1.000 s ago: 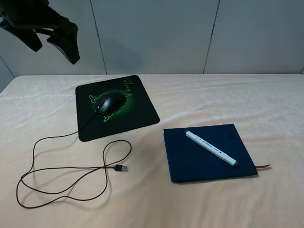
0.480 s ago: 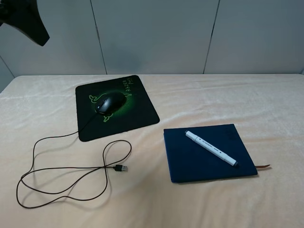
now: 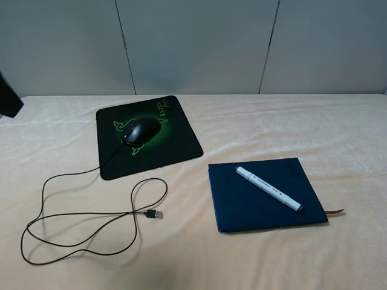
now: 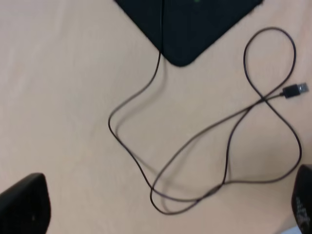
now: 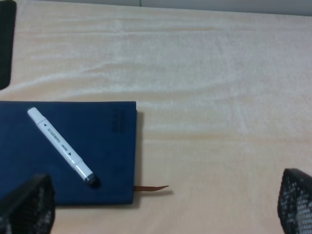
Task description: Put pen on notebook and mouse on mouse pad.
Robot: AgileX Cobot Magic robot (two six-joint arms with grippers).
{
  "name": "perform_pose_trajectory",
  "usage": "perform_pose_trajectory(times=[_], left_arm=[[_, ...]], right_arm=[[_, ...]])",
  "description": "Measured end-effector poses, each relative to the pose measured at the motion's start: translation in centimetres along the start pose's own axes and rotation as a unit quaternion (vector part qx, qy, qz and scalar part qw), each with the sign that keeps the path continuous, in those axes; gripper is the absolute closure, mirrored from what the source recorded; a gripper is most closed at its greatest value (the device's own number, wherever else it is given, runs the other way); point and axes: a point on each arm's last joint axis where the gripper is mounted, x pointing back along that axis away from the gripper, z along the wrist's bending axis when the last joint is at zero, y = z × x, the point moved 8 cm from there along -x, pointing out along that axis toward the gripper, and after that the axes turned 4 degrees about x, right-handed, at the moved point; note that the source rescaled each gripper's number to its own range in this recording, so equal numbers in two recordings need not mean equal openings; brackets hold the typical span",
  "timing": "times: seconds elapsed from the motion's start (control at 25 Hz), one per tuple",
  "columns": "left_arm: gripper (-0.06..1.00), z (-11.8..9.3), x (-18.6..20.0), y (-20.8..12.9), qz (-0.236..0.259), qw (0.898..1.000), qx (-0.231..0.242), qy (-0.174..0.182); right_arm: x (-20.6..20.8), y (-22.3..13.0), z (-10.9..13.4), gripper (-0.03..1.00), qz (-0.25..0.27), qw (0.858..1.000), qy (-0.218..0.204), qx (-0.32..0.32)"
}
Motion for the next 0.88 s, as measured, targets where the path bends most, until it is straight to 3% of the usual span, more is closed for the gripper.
perform_pose_trajectory(times=[0.28,0.64,0.88], left_arm=[[-0.05,0.1,1.3,-5.3,-0.04,0.999,0.02,-0.001],[-0.05,-0.2,3.1,-11.5,-0.146,0.989,0.027,-0.019],[-0.05,0.2,1.7,-13.7,-0.161,0.984,0.077,-0.006]], right_arm=[[0.0,0.0,0.0,-0.03,0.0,1.0,0.0,0.0],[0.0,0.0,0.0,-0.03,0.0,1.0,0.0,0.0],[0.0,0.0,0.0,-0.03,0.0,1.0,0.0,0.0]])
